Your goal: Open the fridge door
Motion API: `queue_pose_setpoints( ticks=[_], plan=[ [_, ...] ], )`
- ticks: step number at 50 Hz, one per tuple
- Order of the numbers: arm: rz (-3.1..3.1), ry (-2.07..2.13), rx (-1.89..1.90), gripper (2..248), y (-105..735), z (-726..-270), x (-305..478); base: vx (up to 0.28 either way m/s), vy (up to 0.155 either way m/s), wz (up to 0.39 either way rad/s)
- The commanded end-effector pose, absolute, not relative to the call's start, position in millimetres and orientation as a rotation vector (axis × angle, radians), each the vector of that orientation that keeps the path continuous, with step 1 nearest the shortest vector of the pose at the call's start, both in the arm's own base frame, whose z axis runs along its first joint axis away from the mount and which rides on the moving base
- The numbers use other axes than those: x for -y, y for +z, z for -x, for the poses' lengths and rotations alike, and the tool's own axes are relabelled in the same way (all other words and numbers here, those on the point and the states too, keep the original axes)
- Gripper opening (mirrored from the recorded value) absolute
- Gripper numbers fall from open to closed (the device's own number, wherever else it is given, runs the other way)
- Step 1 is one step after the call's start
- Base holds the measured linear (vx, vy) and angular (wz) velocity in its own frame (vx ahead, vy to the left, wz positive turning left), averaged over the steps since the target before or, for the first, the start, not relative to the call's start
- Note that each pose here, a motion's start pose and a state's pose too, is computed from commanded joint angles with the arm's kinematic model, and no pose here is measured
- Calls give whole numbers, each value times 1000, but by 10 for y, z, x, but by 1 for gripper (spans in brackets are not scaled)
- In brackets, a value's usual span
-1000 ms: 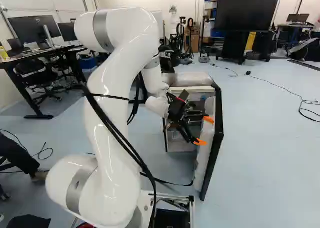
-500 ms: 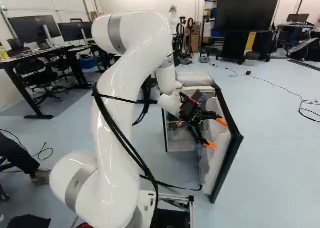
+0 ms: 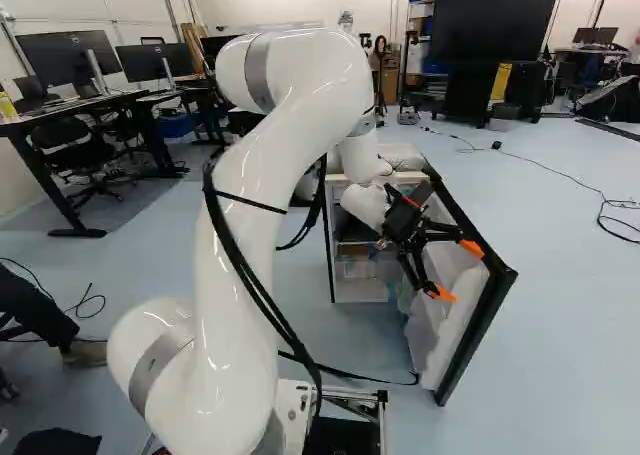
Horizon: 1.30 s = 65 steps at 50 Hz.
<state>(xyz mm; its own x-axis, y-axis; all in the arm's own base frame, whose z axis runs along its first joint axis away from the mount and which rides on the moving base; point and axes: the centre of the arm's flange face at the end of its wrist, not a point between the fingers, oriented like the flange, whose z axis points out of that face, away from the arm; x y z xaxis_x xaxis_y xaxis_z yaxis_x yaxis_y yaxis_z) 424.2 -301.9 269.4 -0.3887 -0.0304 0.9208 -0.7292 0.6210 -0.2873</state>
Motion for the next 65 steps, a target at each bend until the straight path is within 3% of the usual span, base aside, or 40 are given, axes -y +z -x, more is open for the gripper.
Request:
queue_pose_setpoints(
  ticks=[25,65],
  plan=[
    [-494,840,1869,247,2721,-4209,3548,0,0,0],
    [-911,1056,1654,247,2754,-4151,2801,0,0,0]
  ],
)
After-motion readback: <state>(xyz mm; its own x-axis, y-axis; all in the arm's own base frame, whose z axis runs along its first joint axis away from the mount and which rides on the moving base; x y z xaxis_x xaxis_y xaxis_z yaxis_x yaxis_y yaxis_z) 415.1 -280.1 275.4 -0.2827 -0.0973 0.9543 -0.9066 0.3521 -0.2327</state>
